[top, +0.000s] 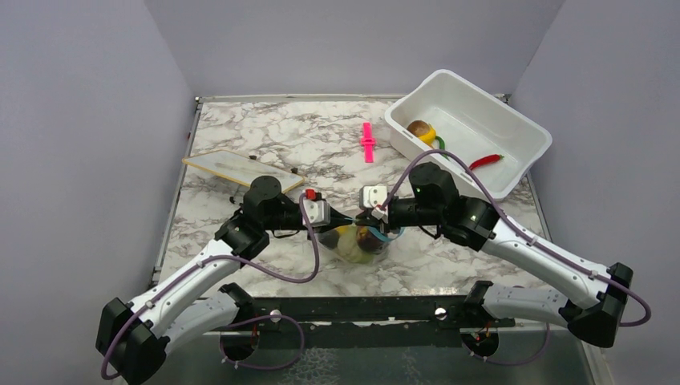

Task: Place the food in the zip-top bag and seal the zipper
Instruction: Zip the zipper food storage bag at the center of the board.

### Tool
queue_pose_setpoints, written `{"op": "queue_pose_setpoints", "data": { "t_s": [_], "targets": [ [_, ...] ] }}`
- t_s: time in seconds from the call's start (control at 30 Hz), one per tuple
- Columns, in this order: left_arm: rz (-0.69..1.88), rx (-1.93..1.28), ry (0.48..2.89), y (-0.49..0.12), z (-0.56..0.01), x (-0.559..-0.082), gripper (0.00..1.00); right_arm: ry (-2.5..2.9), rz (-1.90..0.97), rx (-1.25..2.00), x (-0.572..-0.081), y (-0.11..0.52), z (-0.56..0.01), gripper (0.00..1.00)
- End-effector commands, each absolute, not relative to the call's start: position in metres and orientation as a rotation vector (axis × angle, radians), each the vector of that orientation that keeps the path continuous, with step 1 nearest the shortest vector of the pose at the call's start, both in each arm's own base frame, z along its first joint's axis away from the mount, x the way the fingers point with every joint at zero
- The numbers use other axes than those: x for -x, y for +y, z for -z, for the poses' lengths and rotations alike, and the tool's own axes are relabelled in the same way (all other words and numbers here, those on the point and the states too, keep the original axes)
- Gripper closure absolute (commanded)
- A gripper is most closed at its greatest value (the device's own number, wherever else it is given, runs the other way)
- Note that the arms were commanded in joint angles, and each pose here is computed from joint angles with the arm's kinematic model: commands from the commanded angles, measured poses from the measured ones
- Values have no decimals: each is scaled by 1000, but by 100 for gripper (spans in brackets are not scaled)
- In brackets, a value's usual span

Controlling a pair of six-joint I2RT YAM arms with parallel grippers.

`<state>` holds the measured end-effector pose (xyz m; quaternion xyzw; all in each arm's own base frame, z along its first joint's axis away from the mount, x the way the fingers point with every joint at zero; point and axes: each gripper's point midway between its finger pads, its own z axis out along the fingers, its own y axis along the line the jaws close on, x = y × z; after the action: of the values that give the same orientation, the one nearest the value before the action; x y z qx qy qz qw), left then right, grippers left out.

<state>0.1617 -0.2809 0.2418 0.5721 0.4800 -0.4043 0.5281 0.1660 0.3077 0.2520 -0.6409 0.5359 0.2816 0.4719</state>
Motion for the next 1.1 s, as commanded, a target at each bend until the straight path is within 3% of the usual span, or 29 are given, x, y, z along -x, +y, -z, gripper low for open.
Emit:
{"op": "queue_pose_setpoints", "data": {
  "t_s": [0.0, 1.07],
  "targets": [
    [896, -1323, 1076, -276, -264, -165, 100, 1309, -609, 1530, -172, 295, -268, 99],
    [606, -1250, 1183, -241, -268, -189, 100, 1480, -383, 1476, -169, 227, -261, 99]
  ]
}}
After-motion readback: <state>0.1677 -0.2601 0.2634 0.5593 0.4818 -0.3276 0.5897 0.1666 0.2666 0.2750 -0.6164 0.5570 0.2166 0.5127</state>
